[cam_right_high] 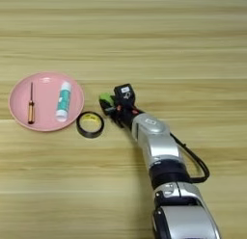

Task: Move the objects on the table

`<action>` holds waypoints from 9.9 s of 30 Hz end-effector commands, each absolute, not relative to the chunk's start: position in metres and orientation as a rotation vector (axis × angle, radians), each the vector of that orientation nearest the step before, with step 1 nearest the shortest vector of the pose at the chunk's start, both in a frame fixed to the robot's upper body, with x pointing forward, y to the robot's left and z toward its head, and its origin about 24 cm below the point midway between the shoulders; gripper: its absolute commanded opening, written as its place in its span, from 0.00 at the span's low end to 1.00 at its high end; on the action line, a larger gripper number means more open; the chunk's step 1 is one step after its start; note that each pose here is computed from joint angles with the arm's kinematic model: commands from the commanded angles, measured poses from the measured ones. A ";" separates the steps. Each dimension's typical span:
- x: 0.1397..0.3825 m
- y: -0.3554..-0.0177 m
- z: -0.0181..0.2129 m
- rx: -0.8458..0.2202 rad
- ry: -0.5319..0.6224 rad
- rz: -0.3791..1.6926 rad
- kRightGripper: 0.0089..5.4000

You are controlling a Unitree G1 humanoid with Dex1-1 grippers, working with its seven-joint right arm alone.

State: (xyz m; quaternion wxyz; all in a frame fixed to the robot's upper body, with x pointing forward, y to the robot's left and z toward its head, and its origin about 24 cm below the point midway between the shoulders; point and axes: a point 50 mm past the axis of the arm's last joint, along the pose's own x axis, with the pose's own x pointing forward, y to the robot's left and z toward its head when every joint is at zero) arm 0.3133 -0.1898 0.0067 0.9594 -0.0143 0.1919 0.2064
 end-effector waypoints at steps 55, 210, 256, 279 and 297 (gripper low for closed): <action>0.311 -0.182 0.021 0.029 0.184 0.444 0.26; 0.219 -0.118 0.058 0.109 -0.210 1.288 0.26; 0.207 -0.113 0.044 0.033 -0.087 1.402 0.26; 0.205 -0.112 0.037 -0.014 -0.046 1.420 0.26; 0.206 -0.111 0.031 -0.047 -0.020 1.418 0.26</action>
